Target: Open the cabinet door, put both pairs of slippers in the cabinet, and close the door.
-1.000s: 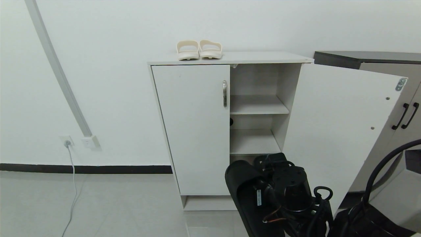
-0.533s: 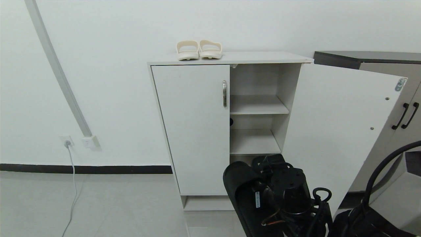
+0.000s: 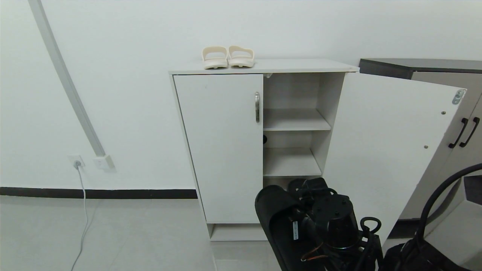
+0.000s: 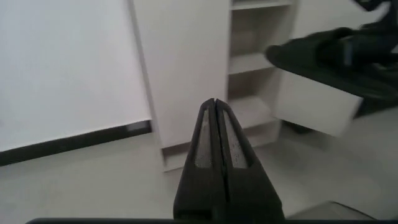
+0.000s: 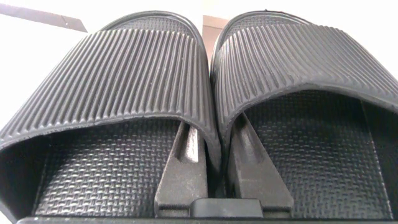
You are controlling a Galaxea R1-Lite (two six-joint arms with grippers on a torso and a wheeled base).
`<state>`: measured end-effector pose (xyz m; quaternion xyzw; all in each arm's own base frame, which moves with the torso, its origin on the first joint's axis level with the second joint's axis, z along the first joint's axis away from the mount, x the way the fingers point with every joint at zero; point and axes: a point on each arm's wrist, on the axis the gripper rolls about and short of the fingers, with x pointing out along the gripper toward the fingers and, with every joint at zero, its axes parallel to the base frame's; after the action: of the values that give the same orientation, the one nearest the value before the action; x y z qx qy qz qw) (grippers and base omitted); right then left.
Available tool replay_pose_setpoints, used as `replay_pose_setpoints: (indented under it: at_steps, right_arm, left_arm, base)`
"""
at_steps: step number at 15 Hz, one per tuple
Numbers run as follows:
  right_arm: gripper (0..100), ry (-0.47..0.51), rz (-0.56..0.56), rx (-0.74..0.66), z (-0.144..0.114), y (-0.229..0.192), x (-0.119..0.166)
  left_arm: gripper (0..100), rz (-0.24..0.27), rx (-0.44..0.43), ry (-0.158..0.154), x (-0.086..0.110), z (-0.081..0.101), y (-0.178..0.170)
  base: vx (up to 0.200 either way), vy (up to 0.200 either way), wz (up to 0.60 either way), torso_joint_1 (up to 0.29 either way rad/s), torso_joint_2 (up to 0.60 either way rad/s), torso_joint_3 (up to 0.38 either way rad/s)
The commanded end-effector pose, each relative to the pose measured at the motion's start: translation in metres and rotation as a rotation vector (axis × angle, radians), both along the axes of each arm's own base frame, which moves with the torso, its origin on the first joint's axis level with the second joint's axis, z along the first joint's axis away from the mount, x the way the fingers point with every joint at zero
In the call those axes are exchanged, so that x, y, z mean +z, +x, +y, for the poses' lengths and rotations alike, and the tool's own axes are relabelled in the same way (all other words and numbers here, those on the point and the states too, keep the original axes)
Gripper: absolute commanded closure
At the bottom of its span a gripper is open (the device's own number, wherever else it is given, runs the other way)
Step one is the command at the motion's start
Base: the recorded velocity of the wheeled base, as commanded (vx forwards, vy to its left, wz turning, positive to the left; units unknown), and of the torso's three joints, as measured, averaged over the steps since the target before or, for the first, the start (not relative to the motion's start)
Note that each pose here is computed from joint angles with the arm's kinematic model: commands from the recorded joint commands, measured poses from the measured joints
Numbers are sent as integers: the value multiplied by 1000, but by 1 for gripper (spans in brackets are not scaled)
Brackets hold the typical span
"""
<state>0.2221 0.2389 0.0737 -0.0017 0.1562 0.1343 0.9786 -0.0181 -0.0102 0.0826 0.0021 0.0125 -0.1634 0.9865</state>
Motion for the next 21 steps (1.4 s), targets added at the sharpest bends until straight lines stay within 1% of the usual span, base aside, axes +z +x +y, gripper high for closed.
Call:
replay_pose_setpoints:
  at_steps: [1,2,3,4,5,6,7,8,9,10,12,13,16,17,21]
  right_arm:
    - [100,-1,1,0,-1,-1,0]
    - [100,1,-1,0,-1,-1,0]
    - [100,2,-2,0,0,0,1]
    - [100,2,-2,-2,-1,0,1]
    - [100,3,-3,-3,-1,1,1]
    - [100,3,-3,-5,-1,1,1]
    - [100,3,-4,-4,-1,1,1]
    - [100,7,-12,-3,1,4,3]
    - [100,20,-28,-14,4,11,6]
    - [100,31,-47,-46,7,19,10]
    - [100,23,-69,-136,12,35,13]
    - [100,6,-62,-180,17,42,12]
    - [100,30,12,-272,31,56,9]
    - [100,28,32,-282,31,57,6]
    - [100,13,44,-288,31,60,-1]
  left_arm:
    - [100,-51,-12,-20,-1,3,-5]
    - [100,-72,44,-13,-2,4,-6]
    - [100,-72,191,-16,-2,7,-5]
    - [100,-73,251,-14,-2,8,-5]
    - [100,-24,409,51,-8,12,-5]
    - [100,-30,403,34,-7,12,-5]
    - [100,-30,339,28,-7,10,-5]
    - [100,-32,265,30,-7,9,-5]
    - [100,-33,263,37,-7,9,-5]
    - [100,-33,263,37,-7,9,-5]
    - [100,-33,263,37,-7,9,-5]
    - [100,-33,263,37,-7,9,-5]
    - [100,-33,266,37,-7,9,-5]
    - [100,-33,265,36,-7,9,-5]
    - [100,-32,265,33,-7,9,-5]
  base:
    - [0,0,0,0,0,0]
    - [0,0,0,0,0,0]
    - [0,0,0,0,0,0]
    - [0,0,0,0,0,0]
    - [0,0,0,0,0,0]
    - [0,0,0,0,0,0]
    - [0,0,0,0,0,0]
    - [0,0,0,0,0,0]
    - [0,0,0,0,0,0]
    - [0,0,0,0,0,0]
    - [0,0,0,0,0,0]
    - [0,0,0,0,0,0]
    - [0,0,0,0,0,0]
    - [0,-200,0,2,2,2]
    - [0,-200,0,1,6,2]
